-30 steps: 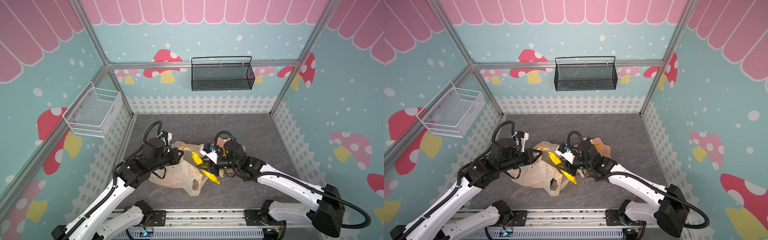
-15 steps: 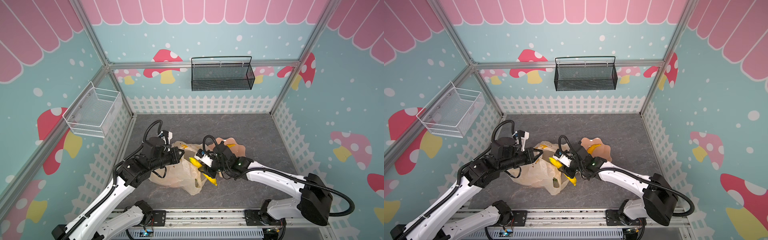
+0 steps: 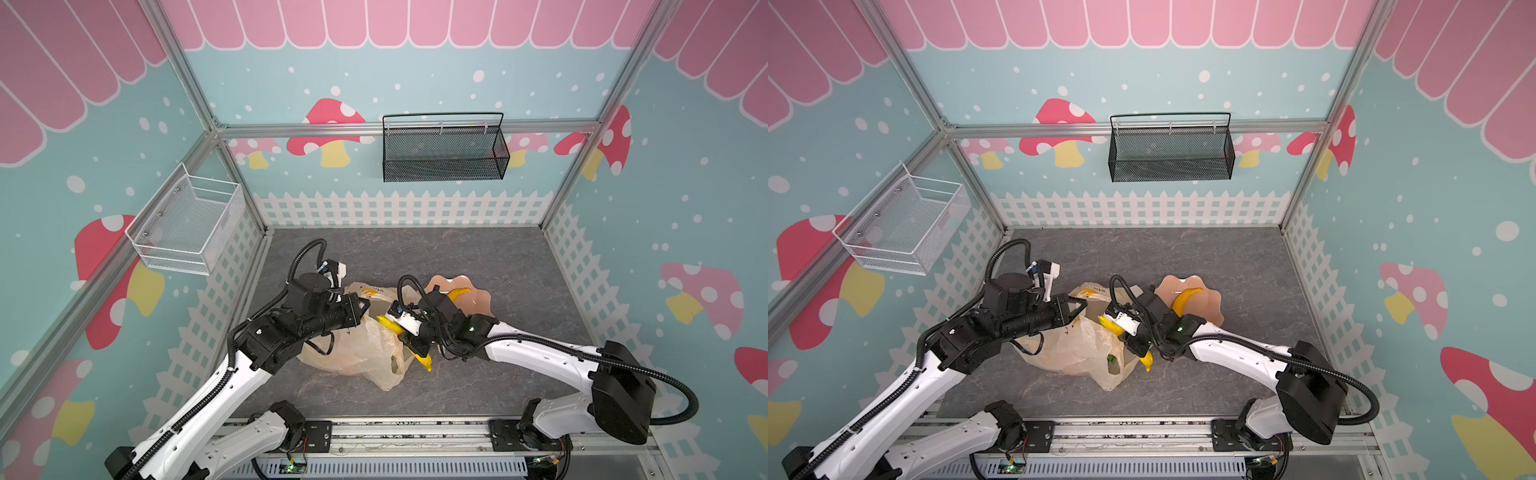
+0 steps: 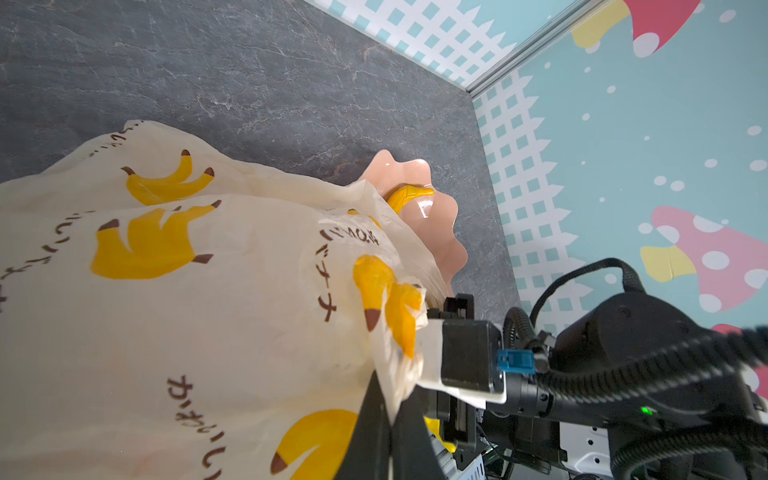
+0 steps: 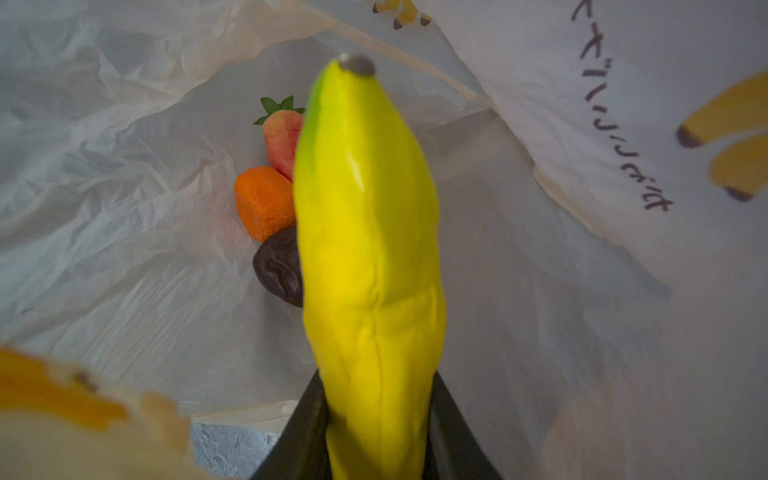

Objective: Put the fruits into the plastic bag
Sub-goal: 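Carry the banana to the bag mouth and lower it in, then lower the banana deeper into the bag and open the right gripper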

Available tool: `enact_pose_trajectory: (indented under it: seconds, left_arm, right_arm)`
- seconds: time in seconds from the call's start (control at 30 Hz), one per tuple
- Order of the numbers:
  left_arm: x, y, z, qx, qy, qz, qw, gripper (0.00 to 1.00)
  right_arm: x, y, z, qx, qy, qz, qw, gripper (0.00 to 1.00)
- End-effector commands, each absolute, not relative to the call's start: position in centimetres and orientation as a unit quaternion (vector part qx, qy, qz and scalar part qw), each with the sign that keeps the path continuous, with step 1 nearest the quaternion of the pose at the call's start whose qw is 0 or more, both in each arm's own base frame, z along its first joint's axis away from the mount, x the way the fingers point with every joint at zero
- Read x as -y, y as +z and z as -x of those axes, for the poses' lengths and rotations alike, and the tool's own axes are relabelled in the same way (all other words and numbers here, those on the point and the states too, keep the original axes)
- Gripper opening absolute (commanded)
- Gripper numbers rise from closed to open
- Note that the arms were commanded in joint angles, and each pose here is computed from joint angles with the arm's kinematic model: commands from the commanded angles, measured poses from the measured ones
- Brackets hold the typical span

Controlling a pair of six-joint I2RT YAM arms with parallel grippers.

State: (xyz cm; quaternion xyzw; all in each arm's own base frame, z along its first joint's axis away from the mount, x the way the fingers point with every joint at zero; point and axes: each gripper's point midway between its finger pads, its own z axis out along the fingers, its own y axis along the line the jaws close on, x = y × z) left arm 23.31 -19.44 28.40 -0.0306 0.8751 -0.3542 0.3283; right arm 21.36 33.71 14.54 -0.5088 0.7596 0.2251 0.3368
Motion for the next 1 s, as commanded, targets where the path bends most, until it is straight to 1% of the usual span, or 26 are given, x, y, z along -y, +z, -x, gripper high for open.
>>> enact_pose_trajectory:
  seconds: [0.0, 0.3, 0.7, 0.97]
  left_arm:
    - [19.6, 30.1, -23.8, -0.864, -0.362, 0.022, 0.348, 0.0]
    - [19.8, 30.2, -23.9, -0.863, -0.365, 0.021, 0.347, 0.0]
    - [19.7, 29.6, -23.5, -0.864, -0.367, 0.02, 0.344, 0.0]
    - [19.4, 29.0, -23.2, -0.867, -0.364, 0.023, 0.339, 0.0]
  right_arm:
    - [-34.4, 14.9, -21.2, -0.75, 0.212, 0.523, 0.346, 0.18]
    - [-35.2, 13.1, -20.9, -0.77, 0.209, 0.511, 0.32, 0.17]
    - [-37.0, 12.1, -23.6, -0.793, 0.194, 0.478, 0.324, 0.16]
    - [-40.9, 12.8, -25.0, -0.789, 0.228, 0.476, 0.315, 0.16]
